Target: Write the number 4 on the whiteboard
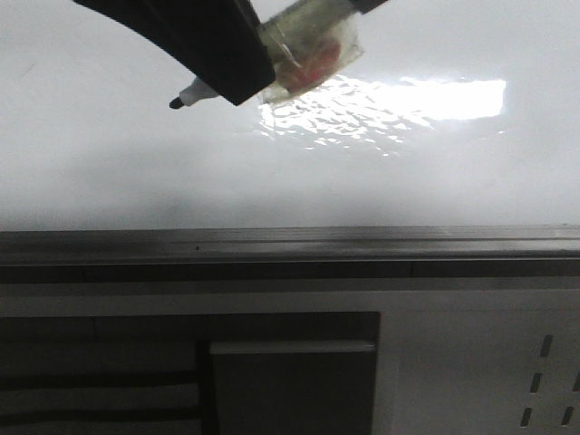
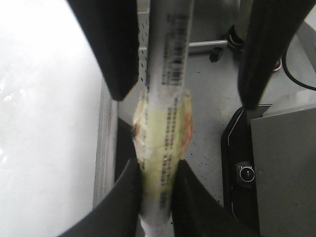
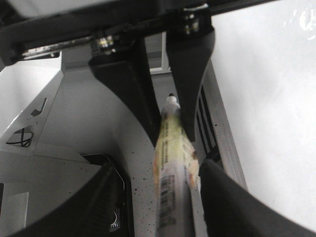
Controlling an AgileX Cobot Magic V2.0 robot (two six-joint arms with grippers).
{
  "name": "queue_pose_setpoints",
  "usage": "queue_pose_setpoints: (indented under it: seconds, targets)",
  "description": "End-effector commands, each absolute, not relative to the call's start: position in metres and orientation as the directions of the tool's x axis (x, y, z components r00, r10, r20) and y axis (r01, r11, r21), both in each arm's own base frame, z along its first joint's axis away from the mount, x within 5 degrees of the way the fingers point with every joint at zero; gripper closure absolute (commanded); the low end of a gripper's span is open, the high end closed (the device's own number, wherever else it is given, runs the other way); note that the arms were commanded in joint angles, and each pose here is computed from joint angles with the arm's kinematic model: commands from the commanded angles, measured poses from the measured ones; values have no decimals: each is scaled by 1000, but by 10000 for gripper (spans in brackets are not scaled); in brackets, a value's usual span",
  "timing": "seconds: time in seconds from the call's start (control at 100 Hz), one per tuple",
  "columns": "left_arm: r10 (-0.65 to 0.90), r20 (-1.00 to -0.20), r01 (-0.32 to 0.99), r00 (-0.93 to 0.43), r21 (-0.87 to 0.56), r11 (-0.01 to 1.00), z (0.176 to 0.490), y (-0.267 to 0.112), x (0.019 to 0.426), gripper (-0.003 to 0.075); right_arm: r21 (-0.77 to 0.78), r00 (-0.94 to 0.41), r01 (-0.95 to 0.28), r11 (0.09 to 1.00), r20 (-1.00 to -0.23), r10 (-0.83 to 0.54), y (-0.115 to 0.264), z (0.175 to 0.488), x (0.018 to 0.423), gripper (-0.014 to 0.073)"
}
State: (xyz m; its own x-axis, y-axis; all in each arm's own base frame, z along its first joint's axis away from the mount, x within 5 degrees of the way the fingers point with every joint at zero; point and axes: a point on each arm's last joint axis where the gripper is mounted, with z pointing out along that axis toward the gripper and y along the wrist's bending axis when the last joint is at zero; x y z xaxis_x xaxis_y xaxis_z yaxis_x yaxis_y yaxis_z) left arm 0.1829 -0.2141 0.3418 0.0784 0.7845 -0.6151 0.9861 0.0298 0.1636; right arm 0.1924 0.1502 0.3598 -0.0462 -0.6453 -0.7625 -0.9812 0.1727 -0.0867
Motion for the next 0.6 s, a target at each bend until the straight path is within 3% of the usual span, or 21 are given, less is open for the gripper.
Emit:
queue_pose_setpoints:
  seconds: [0.0, 0.45, 0.59]
  targets:
    - [723, -683, 978, 99, 201, 56, 363, -216, 178, 741, -136, -7, -972, 194, -800, -600, 151, 375, 192, 264]
    - [723, -683, 978, 99, 201, 56, 363, -216, 178, 741, -123, -24, -973, 197, -789, -614, 153, 368, 199, 270]
    - [723, -683, 978, 99, 201, 56, 363, -216, 178, 741, -123, -24, -973, 195, -787, -617, 153, 368, 199, 407]
